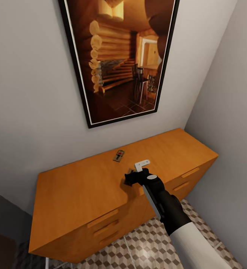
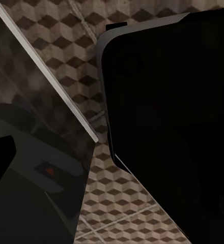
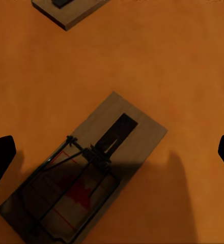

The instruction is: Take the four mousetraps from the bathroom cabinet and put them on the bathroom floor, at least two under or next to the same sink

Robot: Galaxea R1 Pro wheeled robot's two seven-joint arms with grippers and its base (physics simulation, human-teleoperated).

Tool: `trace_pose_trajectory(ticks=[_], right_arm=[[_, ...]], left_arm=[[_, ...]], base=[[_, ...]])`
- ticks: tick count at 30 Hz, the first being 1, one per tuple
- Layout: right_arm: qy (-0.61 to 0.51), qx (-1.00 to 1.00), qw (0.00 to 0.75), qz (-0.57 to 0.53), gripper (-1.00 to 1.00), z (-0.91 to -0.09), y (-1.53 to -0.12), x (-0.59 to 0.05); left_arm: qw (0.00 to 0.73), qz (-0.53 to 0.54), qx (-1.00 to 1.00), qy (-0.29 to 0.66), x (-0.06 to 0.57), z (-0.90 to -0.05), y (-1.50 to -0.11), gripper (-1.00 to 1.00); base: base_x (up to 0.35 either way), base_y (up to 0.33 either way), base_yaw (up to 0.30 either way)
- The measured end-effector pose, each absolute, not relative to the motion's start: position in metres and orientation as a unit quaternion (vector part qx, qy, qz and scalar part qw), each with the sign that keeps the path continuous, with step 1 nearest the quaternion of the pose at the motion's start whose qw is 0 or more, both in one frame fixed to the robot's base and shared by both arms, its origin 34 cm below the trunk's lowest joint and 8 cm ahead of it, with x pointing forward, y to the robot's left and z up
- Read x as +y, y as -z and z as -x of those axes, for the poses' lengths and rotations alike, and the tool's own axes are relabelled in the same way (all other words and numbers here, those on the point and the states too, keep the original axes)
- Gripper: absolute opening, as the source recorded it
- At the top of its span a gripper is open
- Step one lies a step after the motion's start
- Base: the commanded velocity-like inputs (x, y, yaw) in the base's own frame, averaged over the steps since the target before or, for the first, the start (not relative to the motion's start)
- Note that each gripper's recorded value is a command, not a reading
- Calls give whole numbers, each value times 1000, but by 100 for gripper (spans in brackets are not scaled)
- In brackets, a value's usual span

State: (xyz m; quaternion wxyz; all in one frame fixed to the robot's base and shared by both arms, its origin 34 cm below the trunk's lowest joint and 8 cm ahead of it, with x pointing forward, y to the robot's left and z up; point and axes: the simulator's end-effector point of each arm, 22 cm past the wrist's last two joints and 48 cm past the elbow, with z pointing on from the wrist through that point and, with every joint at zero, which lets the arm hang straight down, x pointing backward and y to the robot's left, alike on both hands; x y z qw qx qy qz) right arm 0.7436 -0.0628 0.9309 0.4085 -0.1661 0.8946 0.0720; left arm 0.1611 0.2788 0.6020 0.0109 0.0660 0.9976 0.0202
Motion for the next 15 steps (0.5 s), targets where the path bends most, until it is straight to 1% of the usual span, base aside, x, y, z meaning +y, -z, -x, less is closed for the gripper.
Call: trace_pose_trajectory(ticks=[15], right_arm=[[-72, 895, 408, 166, 100, -743, -930, -63]], left_arm=[[11, -66, 998, -20, 279, -161, -602, 100]], base=[[1, 1, 0]])
